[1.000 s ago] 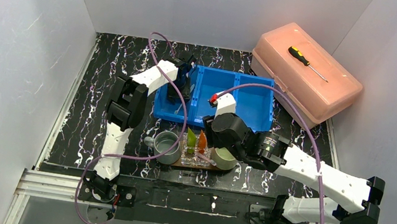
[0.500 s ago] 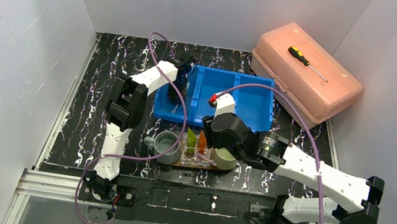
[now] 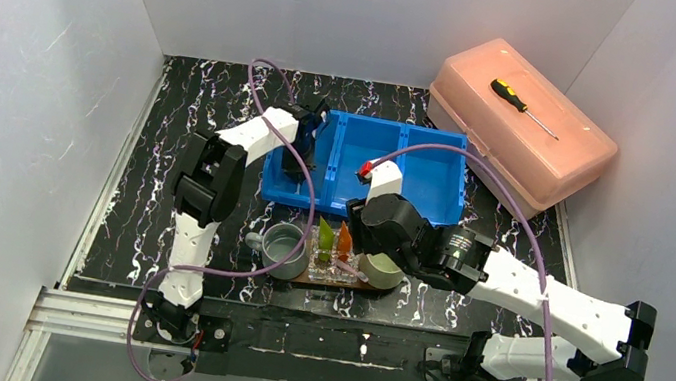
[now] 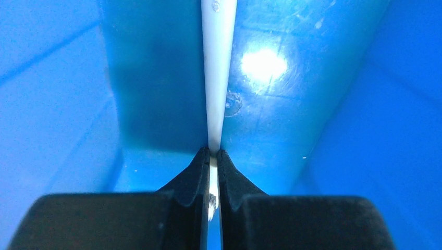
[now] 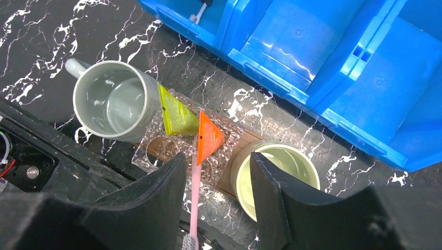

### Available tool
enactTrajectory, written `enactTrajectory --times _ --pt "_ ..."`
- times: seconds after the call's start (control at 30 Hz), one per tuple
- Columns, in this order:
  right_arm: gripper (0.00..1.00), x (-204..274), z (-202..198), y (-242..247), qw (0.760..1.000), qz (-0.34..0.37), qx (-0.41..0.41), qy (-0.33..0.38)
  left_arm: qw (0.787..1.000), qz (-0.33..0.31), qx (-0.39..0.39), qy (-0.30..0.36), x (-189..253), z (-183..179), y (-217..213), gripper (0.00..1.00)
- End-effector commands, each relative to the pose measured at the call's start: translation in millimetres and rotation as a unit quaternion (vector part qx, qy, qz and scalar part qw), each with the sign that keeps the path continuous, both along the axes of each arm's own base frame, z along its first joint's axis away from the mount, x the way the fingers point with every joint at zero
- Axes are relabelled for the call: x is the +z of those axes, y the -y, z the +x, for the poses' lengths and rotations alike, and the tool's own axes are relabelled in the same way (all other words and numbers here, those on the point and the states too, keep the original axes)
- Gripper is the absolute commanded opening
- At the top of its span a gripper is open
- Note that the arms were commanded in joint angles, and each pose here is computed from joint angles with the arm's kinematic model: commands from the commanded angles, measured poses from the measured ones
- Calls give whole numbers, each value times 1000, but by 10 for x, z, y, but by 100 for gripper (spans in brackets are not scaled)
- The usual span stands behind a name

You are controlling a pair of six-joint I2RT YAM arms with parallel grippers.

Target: Prepare toiletry sets of a toothbrush and toothpaste on the tray

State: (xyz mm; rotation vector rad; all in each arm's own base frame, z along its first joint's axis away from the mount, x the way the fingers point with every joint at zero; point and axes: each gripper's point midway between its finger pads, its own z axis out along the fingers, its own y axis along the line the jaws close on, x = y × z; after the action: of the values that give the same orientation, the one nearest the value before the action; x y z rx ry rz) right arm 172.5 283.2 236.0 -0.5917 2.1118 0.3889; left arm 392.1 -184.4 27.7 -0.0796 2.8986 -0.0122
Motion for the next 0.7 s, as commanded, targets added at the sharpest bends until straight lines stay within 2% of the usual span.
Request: enactTrajectory --times 0.0,0.33,0.47,0.67 --pt "56 166 13 -31 999 39 -4 8 1000 3 -10 2 157 -130 -75 0" --pt "56 190 11 3 999 42 -6 11 998 -42 -11 49 537 -59 -1 0" --pt "56 224 22 -21 999 40 -1 16 994 -76 -3 78 861 -28 23 0" --pt "57 419 39 -65 998 54 9 31 977 -178 18 114 1517 -108 50 0"
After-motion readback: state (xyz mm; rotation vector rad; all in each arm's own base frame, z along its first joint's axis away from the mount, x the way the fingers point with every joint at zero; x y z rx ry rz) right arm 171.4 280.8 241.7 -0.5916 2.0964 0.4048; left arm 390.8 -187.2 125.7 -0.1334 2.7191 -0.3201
